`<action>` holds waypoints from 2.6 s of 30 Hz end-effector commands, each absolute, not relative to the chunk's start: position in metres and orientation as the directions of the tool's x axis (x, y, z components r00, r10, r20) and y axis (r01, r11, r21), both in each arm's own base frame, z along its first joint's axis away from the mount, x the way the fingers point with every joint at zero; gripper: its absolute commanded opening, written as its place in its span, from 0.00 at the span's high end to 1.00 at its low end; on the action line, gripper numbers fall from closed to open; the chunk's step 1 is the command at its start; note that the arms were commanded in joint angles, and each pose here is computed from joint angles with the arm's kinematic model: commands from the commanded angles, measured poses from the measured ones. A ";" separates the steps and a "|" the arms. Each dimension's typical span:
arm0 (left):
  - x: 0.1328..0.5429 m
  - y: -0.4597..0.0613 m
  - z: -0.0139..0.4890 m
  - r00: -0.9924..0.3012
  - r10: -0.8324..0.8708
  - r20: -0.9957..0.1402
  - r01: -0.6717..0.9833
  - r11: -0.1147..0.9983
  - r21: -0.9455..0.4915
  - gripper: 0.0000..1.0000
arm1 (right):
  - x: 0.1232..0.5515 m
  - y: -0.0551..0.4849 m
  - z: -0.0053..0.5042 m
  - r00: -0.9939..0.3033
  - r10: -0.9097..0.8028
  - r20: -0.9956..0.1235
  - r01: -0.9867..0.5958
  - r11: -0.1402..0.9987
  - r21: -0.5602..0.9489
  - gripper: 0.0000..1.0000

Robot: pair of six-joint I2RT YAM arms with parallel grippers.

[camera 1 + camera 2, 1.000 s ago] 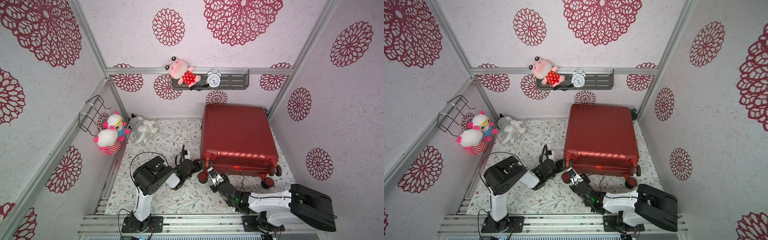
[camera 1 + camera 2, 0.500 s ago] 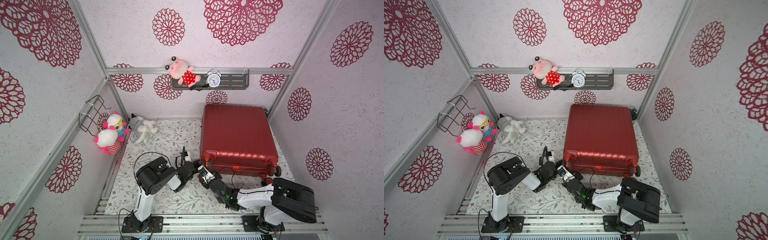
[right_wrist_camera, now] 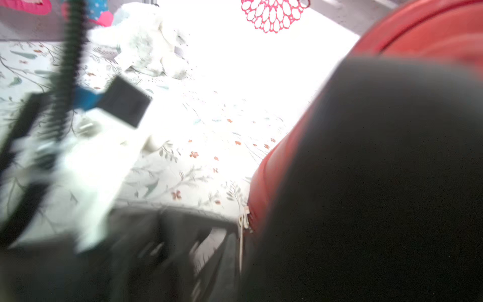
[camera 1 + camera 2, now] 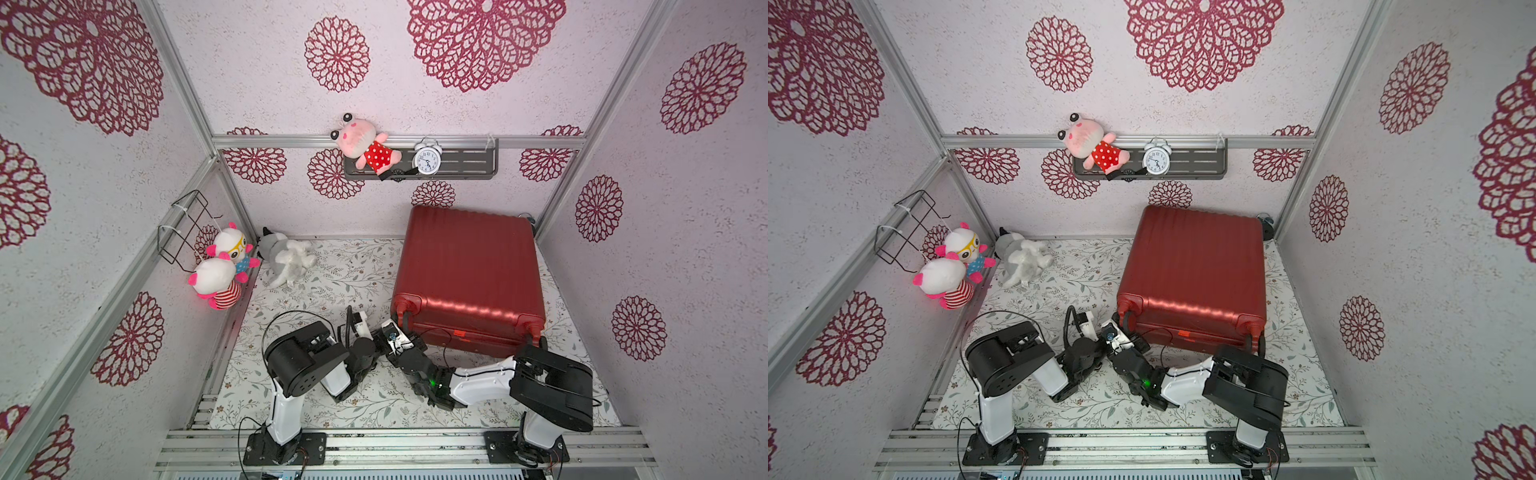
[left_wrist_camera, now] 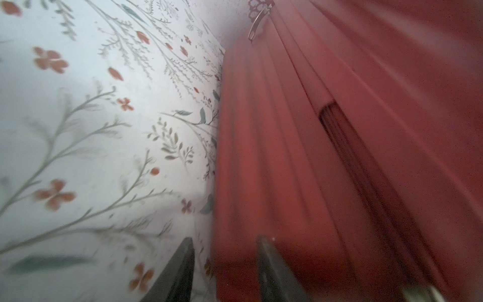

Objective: Open the suitcase zippers
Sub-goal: Unzip the zipper on the suitcase, then open the suitcase at the center of the board.

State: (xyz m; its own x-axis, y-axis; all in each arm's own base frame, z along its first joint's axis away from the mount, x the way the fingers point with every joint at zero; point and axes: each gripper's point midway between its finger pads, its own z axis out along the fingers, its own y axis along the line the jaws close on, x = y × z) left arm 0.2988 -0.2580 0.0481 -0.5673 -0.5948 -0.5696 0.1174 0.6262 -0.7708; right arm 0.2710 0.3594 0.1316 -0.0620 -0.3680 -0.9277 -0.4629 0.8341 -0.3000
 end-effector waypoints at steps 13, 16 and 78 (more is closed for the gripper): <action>0.260 -0.160 0.128 -0.479 -0.557 -0.678 0.030 0.762 -0.647 0.52 | 0.217 0.478 0.115 -0.058 -0.345 -0.937 -0.882 0.457 -0.113 1.00; 0.248 -0.133 0.160 -0.427 -0.563 -0.707 0.000 0.782 -0.623 0.48 | 0.206 0.464 0.108 -0.132 -0.371 -0.919 -0.882 0.467 -0.062 0.82; 0.469 -0.254 0.228 -0.817 -0.150 -0.557 0.288 0.731 -0.618 0.08 | 0.317 -0.008 0.195 -0.452 0.783 -0.427 -0.014 0.473 0.881 0.12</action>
State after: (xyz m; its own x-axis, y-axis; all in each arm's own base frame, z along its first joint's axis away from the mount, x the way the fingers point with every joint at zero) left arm 0.4706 -0.2430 0.2314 -0.8099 -0.1754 -0.5597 0.2431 0.7680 -0.5925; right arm 0.3020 -0.0235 0.1412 -0.4362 0.8315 -0.3440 0.2449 0.4775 0.8438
